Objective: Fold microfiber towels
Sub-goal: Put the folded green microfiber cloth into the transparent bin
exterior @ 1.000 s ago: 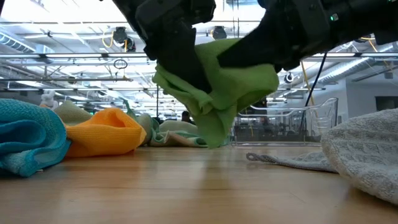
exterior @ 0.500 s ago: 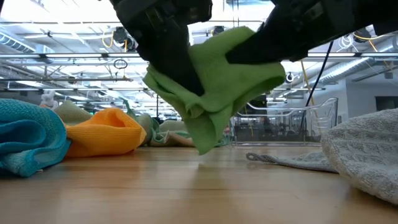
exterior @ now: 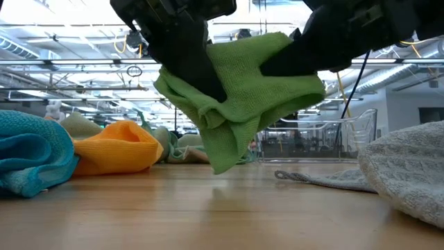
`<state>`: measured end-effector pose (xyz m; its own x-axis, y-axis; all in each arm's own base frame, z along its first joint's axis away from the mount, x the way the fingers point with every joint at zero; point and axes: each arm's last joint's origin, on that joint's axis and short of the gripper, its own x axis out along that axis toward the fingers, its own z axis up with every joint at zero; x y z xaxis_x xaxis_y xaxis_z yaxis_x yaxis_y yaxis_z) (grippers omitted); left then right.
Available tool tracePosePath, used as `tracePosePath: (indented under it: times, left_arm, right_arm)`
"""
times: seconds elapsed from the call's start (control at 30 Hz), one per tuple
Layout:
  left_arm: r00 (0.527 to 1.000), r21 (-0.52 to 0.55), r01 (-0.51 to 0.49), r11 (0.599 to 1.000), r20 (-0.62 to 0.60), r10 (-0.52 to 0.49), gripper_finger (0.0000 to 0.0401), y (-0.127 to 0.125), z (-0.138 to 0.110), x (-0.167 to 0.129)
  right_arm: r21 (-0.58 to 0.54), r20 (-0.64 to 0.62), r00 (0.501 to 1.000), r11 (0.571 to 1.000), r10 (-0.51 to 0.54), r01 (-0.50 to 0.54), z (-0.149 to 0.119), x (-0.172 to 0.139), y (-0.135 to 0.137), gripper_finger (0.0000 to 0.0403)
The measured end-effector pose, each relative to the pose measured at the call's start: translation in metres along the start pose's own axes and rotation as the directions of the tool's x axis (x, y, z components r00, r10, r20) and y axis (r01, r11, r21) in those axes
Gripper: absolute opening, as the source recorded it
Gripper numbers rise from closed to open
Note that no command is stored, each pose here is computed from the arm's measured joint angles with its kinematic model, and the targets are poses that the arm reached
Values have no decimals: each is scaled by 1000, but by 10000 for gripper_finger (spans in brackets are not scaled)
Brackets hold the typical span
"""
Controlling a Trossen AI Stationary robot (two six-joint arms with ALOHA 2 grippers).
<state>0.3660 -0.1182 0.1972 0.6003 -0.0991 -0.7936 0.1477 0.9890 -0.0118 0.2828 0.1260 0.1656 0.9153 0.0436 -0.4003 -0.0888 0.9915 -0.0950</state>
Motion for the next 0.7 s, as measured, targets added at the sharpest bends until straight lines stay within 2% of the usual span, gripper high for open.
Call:
tracePosePath:
  times: [0.13, 0.27, 0.4, 0.53, 0.63, 0.7]
  left_arm:
    - [1000, -17, 7, 1000, -3, -7, 26, 0, 0, 0]
    - [1000, -33, 4, 999, -1, -4, 38, 3, 0, 0]
    - [1000, -47, 0, 999, 2, 0, 40, 5, 1, 0]
    - [1000, -54, -2, 999, 2, 2, 40, 7, 1, 1]
    - [1000, -53, 8, 999, 1, -7, 41, 6, 1, 1]
    - [1000, -52, 8, 999, 1, -8, 41, 6, 1, 1]
  right_arm:
    - [47, 11, 1000, 999, 8, -9, 6, -6, -2, 175]
    - [76, 80, 997, 997, 12, -18, 15, -8, -2, 253]
    - [112, 94, 996, 994, 8, -19, 19, 0, 0, 299]
    - [121, 59, 998, 993, -11, 4, 16, 10, -3, 294]
    - [127, 49, 999, 992, -24, 18, 13, 13, -6, 259]
    - [132, 38, 999, 991, -31, 25, 12, 14, -8, 222]
